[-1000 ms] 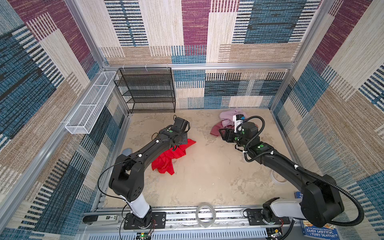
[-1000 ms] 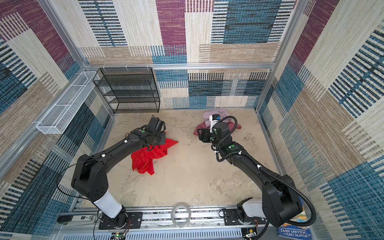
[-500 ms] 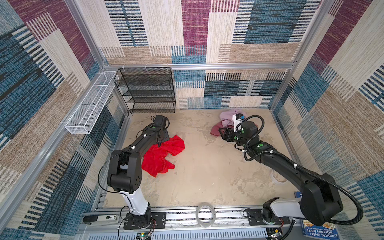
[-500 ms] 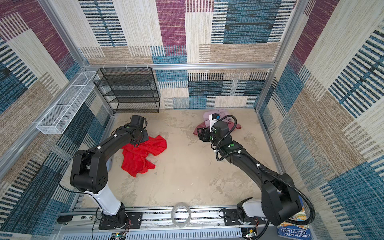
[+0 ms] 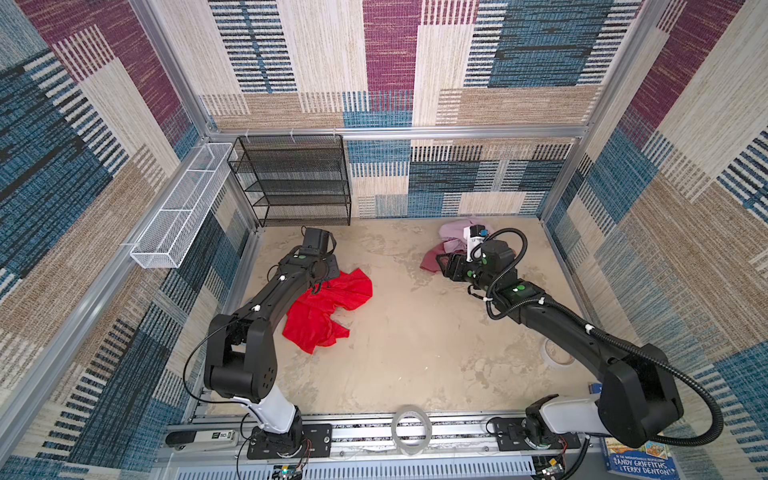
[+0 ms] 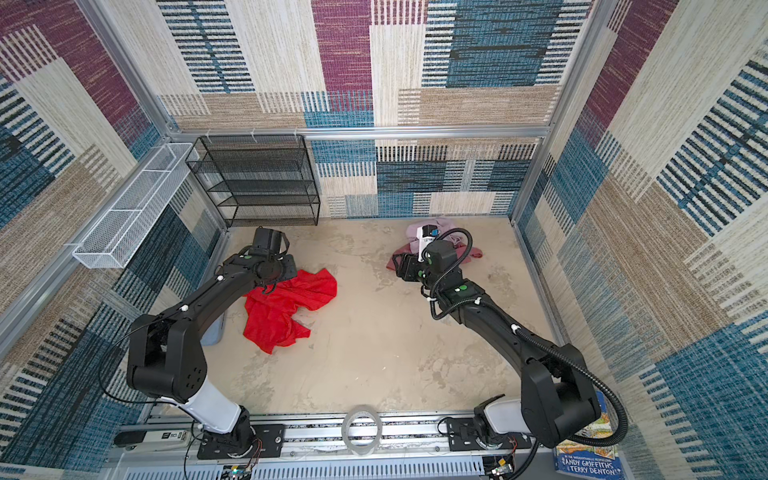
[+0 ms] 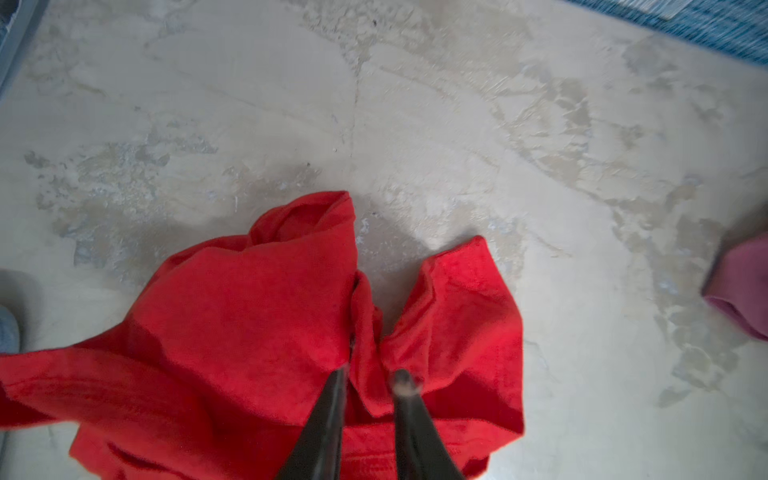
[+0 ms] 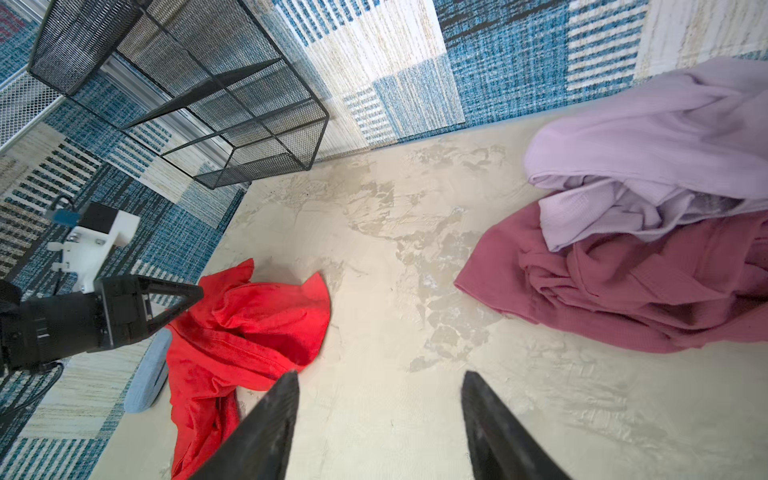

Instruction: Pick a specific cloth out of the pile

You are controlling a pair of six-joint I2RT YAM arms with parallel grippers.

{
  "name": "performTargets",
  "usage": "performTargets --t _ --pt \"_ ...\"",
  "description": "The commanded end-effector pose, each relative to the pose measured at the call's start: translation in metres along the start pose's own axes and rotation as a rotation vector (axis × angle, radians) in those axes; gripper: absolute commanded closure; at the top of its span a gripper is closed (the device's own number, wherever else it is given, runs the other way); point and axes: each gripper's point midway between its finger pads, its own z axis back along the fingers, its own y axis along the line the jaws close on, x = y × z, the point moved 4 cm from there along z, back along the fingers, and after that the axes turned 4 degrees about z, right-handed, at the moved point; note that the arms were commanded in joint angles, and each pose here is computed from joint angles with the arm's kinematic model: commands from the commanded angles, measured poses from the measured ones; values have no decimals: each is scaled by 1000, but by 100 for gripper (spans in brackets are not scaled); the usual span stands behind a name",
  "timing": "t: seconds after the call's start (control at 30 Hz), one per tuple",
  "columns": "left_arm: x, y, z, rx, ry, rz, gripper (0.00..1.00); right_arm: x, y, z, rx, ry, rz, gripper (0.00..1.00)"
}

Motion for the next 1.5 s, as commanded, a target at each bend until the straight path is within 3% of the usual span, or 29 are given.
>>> performTargets --t 0.0,0.13,0.2,0.27,0.37,0.57,0.8,1.03,1.2,1.47 --pt "0 -2 18 -34 -6 -24 70 7 1 3 -9 -25 17 35" --pt "1 -1 39 -49 -38 -20 67 9 -4 7 -52 -38 47 35" --pt "0 2 50 -46 -63 -24 58 13 -11 11 -89 -61 72 31" --pt "-2 6 54 -47 -103 -31 39 17 -23 17 -141 -99 102 17" --pt "-5 9 52 -65 -163 -47 25 24 -51 33 -238 -172 118 0" --pt "-7 27 36 34 -238 -56 23 21 -118 83 -501 -364 134 0" --pt "-21 52 18 152 -353 -164 23 -16 -168 119 -755 -507 249 0" --pt "-37 77 4 238 -430 -218 22 -44 -179 112 -712 -561 272 0" --pt "-44 80 -7 185 -494 -249 23 -48 -177 106 -670 -607 308 0" --pt "-49 86 -19 93 -587 -262 23 -57 -178 86 -598 -543 358 0"
